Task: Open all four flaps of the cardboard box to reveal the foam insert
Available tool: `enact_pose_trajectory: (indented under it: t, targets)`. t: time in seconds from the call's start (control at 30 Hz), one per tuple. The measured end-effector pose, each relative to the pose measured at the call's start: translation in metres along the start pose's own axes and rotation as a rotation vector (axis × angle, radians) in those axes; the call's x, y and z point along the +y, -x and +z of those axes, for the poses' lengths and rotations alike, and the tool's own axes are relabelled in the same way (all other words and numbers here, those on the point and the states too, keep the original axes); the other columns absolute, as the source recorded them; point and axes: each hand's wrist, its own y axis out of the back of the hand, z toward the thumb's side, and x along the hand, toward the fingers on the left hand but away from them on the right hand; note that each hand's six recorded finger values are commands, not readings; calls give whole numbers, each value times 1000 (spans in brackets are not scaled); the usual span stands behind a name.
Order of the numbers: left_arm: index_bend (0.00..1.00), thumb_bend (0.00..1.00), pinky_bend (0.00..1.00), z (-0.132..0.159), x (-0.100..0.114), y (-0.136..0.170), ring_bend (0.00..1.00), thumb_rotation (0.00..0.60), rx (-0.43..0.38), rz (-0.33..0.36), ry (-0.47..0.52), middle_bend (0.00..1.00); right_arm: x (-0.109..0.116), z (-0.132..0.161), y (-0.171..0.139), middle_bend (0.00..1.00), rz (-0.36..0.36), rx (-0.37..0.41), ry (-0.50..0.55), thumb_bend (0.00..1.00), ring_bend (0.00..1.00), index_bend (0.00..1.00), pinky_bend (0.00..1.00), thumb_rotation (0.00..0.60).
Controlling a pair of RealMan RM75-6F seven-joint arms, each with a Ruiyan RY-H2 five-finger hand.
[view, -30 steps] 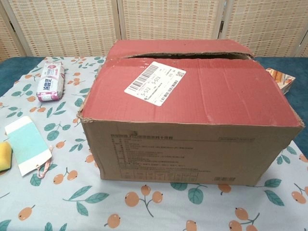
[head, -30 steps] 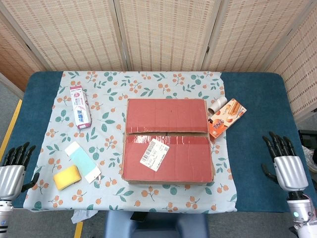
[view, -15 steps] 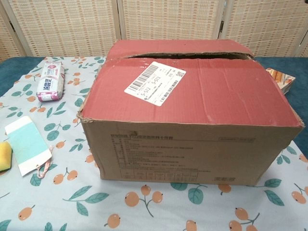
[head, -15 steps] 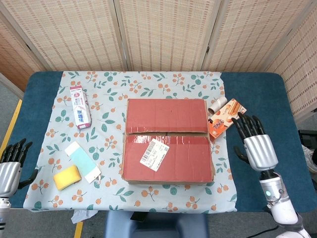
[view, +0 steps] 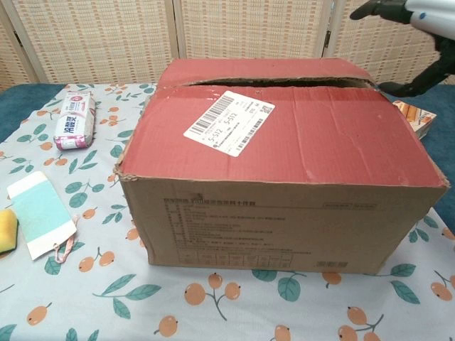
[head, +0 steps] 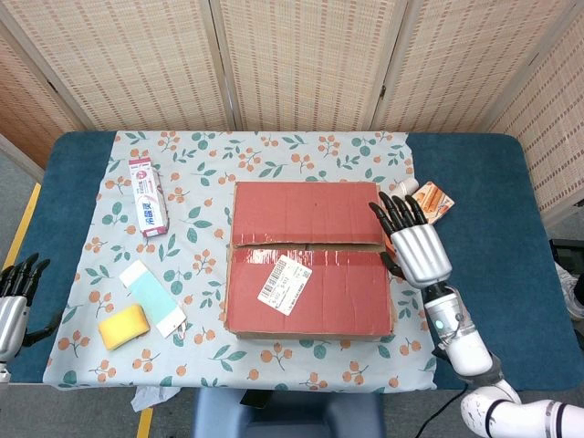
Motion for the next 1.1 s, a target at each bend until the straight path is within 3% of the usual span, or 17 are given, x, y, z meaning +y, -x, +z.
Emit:
enact_pose_trajectory:
  t: [0.3,0.53,1.1]
  targets:
    - [0,408,0,-10,7,-1,0,600,19,14,31,0,-16,14,33,0,24,-2,-8,408,0,2,0,600]
    - [0,408,0,-12,9,-1,0,600,22,18,47,0,-13,19,54,0,9,0,-8,407,0,2,0,600]
    - [0,408,0,-31,11,-8,0,600,65,-2,121,0,47,22,118,0,-59,-48,21,407,0,2,0,600]
